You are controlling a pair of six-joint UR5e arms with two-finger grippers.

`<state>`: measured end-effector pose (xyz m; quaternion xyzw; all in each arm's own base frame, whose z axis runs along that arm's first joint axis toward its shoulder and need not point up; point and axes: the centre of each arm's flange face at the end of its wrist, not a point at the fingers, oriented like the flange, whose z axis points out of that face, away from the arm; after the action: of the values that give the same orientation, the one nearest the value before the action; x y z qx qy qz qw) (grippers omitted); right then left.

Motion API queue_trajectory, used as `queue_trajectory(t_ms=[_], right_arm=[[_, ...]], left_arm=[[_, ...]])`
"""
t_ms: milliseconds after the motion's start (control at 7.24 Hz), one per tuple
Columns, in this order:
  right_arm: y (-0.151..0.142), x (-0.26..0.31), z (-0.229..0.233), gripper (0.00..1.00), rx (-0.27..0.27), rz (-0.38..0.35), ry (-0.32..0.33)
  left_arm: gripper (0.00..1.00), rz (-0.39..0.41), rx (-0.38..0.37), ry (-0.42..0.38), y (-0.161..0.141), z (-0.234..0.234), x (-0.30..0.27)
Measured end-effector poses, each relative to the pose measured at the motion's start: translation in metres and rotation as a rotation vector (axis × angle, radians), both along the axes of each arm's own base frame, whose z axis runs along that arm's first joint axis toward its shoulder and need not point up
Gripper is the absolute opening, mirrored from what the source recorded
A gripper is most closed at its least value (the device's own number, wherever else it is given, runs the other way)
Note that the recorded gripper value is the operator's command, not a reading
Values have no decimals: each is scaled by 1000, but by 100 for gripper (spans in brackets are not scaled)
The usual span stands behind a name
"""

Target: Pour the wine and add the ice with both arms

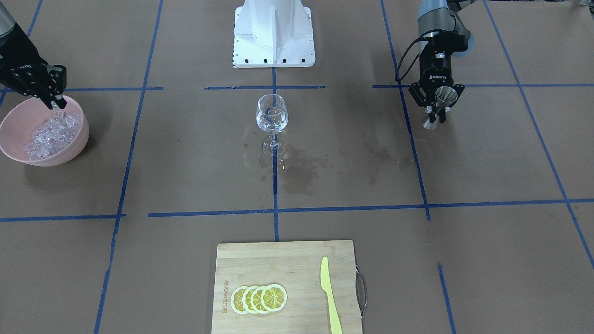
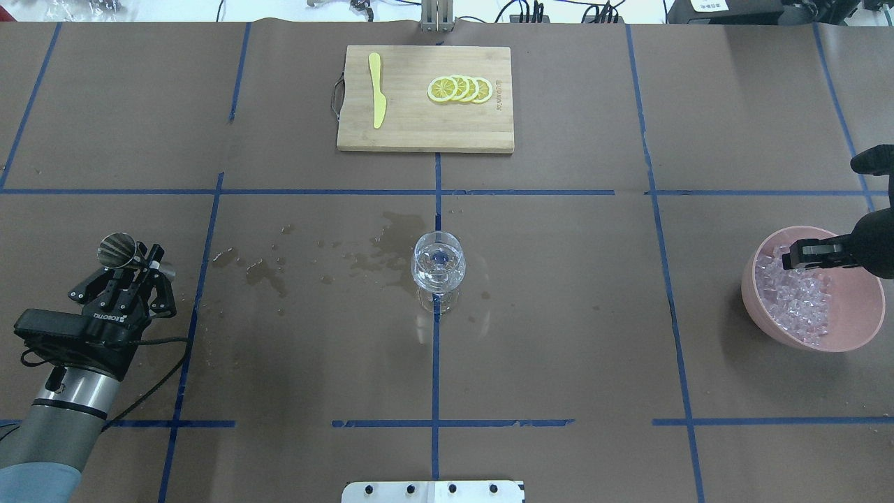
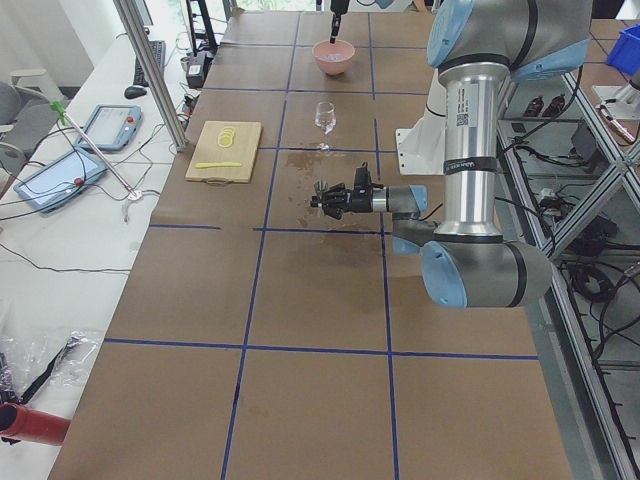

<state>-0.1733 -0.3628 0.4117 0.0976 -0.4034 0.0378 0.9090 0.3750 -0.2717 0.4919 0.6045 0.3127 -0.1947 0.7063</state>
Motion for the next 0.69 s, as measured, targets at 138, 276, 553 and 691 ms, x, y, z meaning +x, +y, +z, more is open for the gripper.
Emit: queue_trajectory(t_ms=[138, 276, 553, 691], right_arm=[[1, 0, -8, 0, -2, 4, -20], [0, -2, -18, 0, -9, 10, -49], [-6, -7, -38, 0, -12, 31, -96], [-8, -9, -44, 0, -10, 35, -106]], left_arm=[[0, 5, -22, 49, 0, 13, 4], [0, 6, -38, 93, 1, 19, 6], [0, -1, -47, 101, 2, 30, 9], [0, -9, -45, 80, 4, 39, 11]])
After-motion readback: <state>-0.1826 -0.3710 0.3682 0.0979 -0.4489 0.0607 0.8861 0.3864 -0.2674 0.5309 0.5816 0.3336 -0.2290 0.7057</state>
